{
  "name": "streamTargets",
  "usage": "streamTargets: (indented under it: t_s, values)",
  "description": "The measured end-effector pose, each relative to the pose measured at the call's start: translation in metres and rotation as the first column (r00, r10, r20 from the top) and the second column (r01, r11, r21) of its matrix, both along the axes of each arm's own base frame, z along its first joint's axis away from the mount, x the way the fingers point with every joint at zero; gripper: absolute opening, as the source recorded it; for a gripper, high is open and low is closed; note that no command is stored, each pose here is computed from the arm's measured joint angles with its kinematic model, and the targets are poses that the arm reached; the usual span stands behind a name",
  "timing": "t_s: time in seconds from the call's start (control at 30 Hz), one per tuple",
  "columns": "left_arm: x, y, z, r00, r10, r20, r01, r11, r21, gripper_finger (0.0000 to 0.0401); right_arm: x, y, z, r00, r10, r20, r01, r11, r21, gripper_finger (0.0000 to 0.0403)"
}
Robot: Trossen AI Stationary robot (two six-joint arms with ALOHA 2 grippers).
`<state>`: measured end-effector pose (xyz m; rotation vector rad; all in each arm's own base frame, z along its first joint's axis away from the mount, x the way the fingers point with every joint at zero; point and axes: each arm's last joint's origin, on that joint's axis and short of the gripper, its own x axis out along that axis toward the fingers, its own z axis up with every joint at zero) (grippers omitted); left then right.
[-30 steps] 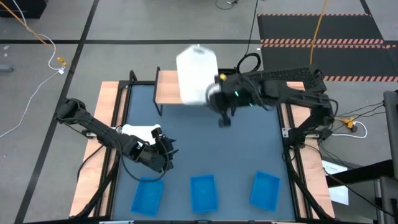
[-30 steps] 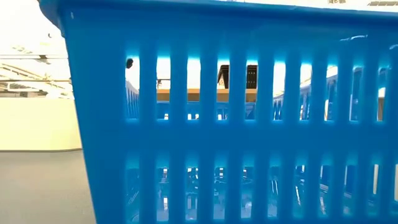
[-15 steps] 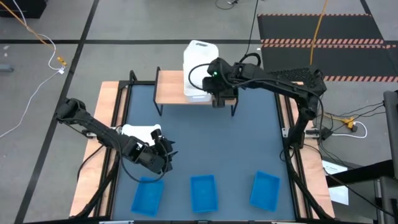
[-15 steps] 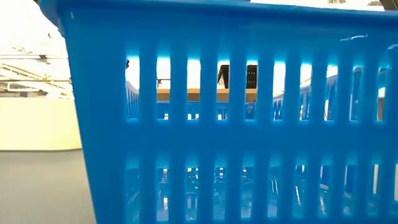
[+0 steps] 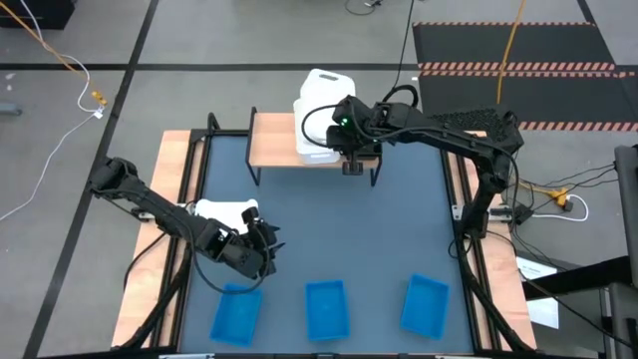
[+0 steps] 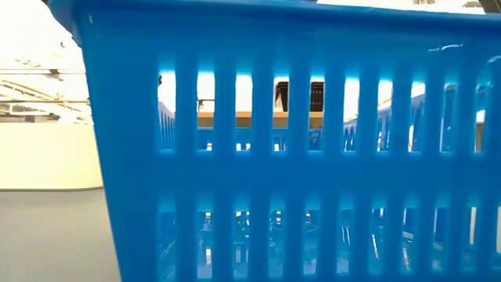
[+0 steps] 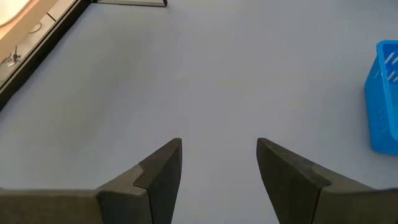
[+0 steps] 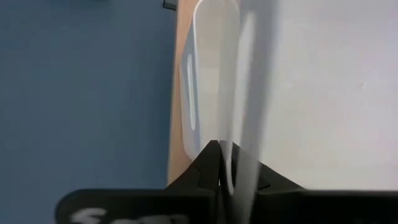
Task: Stack baskets on shelf by color
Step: Stack the white bin on the white bin on the shelf
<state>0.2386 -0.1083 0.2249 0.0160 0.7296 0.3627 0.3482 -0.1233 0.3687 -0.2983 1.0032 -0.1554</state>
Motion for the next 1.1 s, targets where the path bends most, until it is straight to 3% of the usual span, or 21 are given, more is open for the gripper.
streamTargets:
  t_s: [0.43, 0.73, 1.1]
  values:
    - [-0.002, 0.001, -0.001, 1.0, 0.01, -0.015, -0.01, 1.0, 0.0, 0.0209, 0.002, -0.001, 0.002, 1.0, 0.019, 0.014, -0.019, 0.999, -0.037, 0.0067]
    - [-0.003, 0.001, -0.002, 0.999, 0.029, -0.019, -0.03, 0.999, -0.012, 0.0209, 0.005, 0.003, 0.004, 0.998, 0.002, -0.055, -0.016, 0.968, -0.252, 0.0097]
    - [-0.005, 0.003, -0.004, 0.998, 0.06, -0.037, -0.06, 0.998, -0.023, 0.0209, 0.007, 0.01, 0.005, 1.0, -0.013, -0.026, 0.007, 0.974, -0.226, 0.0101]
